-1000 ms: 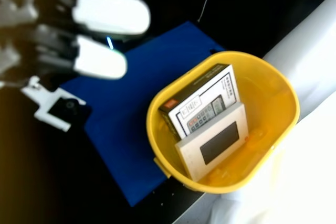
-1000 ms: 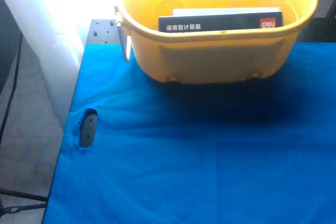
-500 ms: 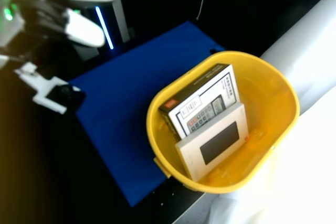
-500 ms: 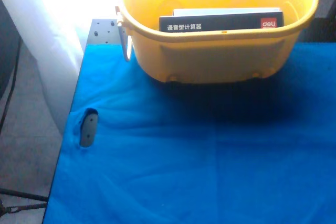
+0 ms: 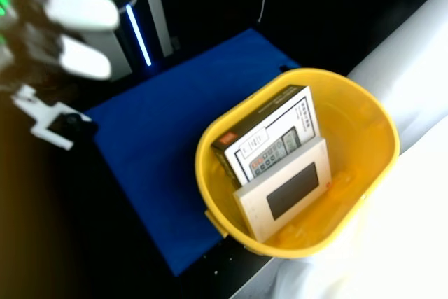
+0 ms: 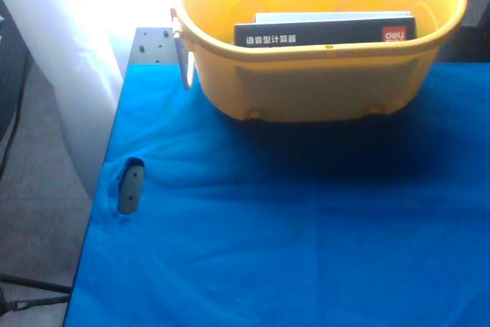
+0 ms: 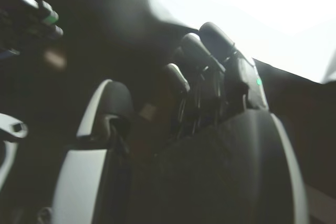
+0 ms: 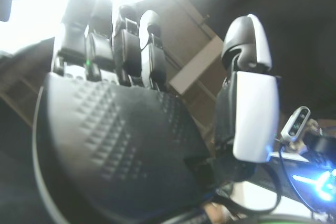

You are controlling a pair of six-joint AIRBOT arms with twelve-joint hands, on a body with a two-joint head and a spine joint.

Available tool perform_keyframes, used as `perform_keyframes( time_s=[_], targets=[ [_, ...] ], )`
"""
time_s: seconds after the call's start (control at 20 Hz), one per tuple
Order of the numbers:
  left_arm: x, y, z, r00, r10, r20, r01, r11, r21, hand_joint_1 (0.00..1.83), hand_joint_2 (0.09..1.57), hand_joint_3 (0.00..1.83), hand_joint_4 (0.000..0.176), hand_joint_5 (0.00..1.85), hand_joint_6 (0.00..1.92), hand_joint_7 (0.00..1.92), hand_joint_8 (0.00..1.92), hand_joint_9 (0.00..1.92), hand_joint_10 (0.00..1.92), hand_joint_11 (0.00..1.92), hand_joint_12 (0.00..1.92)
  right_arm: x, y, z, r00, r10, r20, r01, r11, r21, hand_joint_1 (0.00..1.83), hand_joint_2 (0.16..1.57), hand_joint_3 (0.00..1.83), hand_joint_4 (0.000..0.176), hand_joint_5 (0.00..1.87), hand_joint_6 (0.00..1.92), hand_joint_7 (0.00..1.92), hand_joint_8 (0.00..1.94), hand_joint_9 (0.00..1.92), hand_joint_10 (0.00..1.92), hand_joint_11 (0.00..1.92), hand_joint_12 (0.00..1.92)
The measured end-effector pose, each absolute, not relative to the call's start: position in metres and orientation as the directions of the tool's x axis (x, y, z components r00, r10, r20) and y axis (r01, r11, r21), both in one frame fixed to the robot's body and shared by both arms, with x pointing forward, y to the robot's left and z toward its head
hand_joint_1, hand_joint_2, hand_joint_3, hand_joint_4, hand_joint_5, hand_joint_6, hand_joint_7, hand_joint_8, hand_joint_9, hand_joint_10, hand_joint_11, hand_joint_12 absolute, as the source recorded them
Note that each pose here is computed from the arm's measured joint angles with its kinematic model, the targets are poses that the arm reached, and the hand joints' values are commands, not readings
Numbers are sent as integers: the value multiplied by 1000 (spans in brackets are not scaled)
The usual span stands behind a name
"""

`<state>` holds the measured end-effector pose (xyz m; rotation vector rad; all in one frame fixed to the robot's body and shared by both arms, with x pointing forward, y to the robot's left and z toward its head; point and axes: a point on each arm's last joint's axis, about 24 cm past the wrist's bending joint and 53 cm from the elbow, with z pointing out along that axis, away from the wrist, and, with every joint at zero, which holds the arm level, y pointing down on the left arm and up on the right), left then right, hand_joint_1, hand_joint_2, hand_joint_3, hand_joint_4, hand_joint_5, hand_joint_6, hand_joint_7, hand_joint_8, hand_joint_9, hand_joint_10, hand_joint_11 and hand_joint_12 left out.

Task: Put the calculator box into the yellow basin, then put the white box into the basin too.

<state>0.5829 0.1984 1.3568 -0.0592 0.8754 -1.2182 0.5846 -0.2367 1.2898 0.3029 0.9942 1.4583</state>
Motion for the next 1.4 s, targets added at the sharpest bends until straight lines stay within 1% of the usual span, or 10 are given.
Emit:
perform_keyframes(
  time_s=[0.2, 0.25, 0.3, 0.45, 0.5, 0.55, 0.6, 0.75, 1.15, 1.4],
  targets=[
    [584, 211, 1317, -23, -875, -484, 736, 313, -601, 523, 1254, 0, 0, 43, 89, 110, 120, 90, 505, 0, 1081, 591, -241, 1299, -159, 909, -385, -707, 168, 687, 708, 1061, 3, 73, 283, 22, 356, 9, 0, 799, 0, 1731],
    [584, 216, 1316, -18, -882, -471, 730, 310, -609, 585, 1270, 0, 0, 161, 708, 214, 46, 203, 233, 0, 989, 592, -244, 1307, -142, 915, -378, -726, 163, 668, 708, 1062, 2, 73, 283, 22, 356, 9, 0, 800, 0, 1732],
    [585, 221, 1319, 2, -886, -464, 733, 316, -602, 556, 1425, 18, 135, 320, 1632, 290, 39, 257, 171, 0, 958, 590, -247, 1312, -131, 919, -372, -738, 160, 655, 708, 1062, 2, 73, 283, 22, 356, 8, 0, 801, 0, 1732],
    [587, 228, 1324, 27, -897, -442, 743, 313, -591, 714, 1465, 15, 0, 143, 776, 504, 249, 373, 592, 0, 1298, 581, -226, 1309, -189, 898, -397, -755, 126, 643, 708, 1062, 2, 73, 283, 22, 356, 8, 0, 802, 0, 1732],
    [585, 224, 1326, 20, -901, -434, 748, 302, -592, 975, 1403, 0, 7, 420, 1546, 544, 1329, 281, 978, 0, 1507, 579, -223, 1307, -199, 899, -391, -750, 117, 651, 708, 1062, 2, 73, 283, 22, 356, 8, 0, 802, 0, 1732],
    [576, 213, 1333, 7, -897, -442, 778, 283, -561, 1000, 1418, 0, 12, 487, 1721, 460, 1647, 190, 1151, 0, 1584, 579, -218, 1303, -220, 897, -384, -735, 107, 669, 708, 1062, 2, 73, 283, 22, 356, 8, 0, 803, 0, 1732],
    [569, 205, 1333, -42, -904, -425, 790, 230, -569, 1031, 1430, 6, 0, 406, 1903, 507, 1604, 62, 1215, 0, 1145, 573, -218, 1306, -228, 894, -386, -727, 107, 678, 1048, 1328, 9, 0, 547, 1418, 653, 1414, 534, 1160, 554, 1710],
    [572, 208, 1323, -113, -923, -368, 754, 162, -637, 953, 1493, 2, 0, 458, 1825, 278, 1907, 2, 1216, 0, 502, 567, -223, 1307, -225, 895, -385, -720, 113, 684, 1037, 1445, 0, 0, 325, 1689, 573, 1849, 606, 1707, 598, 1913],
    [587, 206, 1301, -224, -953, -204, 682, -4, -731, 940, 1484, 0, 0, 422, 1921, 362, 1782, 148, 1297, 0, 1490, 575, -216, 1279, -316, 917, -244, -628, -10, 778, 1008, 1458, 0, 0, 365, 1684, 507, 1937, 387, 1899, 350, 1921],
    [588, 207, 1300, -222, -953, -206, 683, -1, -731, 1012, 1456, 2, 0, 541, 1785, 304, 1839, 81, 1456, 0, 1834, 578, -217, 1273, -316, 927, -200, -609, -36, 792, 1116, 1373, 0, 0, 448, 1532, 670, 1729, 839, 1921, 911, 1921]
  ],
)
